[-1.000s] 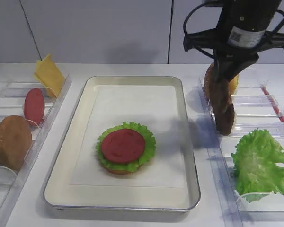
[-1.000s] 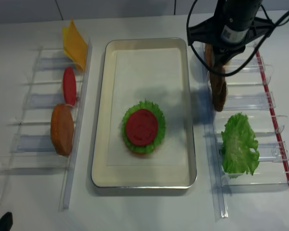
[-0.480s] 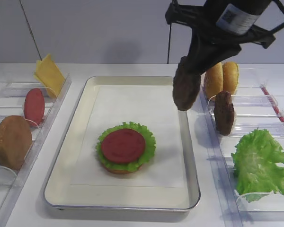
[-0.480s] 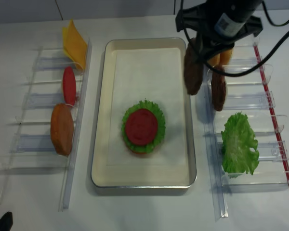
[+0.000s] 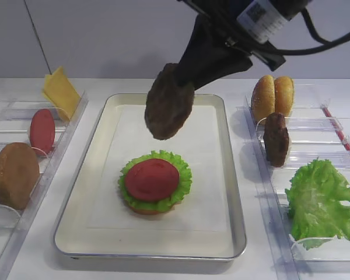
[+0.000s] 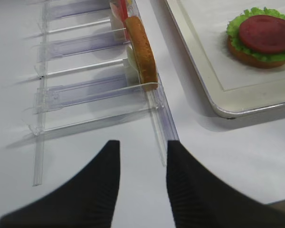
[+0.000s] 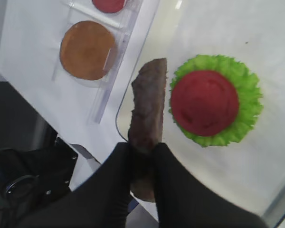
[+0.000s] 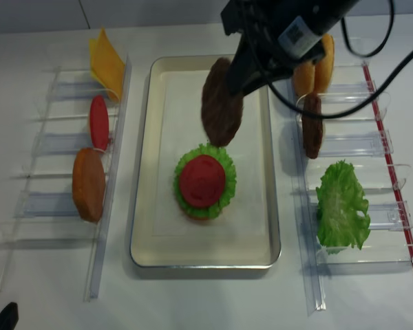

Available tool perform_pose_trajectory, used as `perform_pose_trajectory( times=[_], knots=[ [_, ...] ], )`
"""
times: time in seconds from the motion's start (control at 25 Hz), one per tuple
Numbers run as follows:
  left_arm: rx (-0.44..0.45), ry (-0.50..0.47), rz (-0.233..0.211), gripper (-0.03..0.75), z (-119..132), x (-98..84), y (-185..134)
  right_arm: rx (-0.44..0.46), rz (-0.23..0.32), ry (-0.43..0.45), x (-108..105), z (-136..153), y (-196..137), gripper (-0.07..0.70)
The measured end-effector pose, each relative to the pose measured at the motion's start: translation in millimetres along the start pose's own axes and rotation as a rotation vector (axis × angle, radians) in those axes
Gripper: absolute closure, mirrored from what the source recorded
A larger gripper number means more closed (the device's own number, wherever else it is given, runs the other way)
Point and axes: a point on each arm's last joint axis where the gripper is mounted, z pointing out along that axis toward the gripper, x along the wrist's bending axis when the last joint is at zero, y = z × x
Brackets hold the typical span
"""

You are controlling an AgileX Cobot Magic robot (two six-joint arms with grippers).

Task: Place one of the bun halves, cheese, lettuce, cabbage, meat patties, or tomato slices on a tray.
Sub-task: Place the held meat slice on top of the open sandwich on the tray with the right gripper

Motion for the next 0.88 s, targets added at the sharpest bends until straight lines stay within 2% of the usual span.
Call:
perform_pose_trajectory(
  times=[0.24, 0.56, 0.76, 0.88],
  knots=[
    [0.0, 0.0, 0.0, 0.492, 0.0, 0.0, 0.0, 0.04, -0.012, 0.107, -7.5, 18.0, -12.1, 0.489],
    [0.0, 0.0, 0.0, 0.492, 0.0, 0.0, 0.0, 0.086, 0.054, 0.193, -26.9, 50.2, -10.3, 0.489],
    [0.0, 0.0, 0.0, 0.492, 0.0, 0.0, 0.0, 0.105, 0.077, 0.249, -39.9, 80.6, -3.1, 0.489],
    [0.0, 0.0, 0.0, 0.492, 0.0, 0.0, 0.0, 0.098, 0.082, 0.25, -47.8, 90.4, -0.4, 0.489]
  ],
)
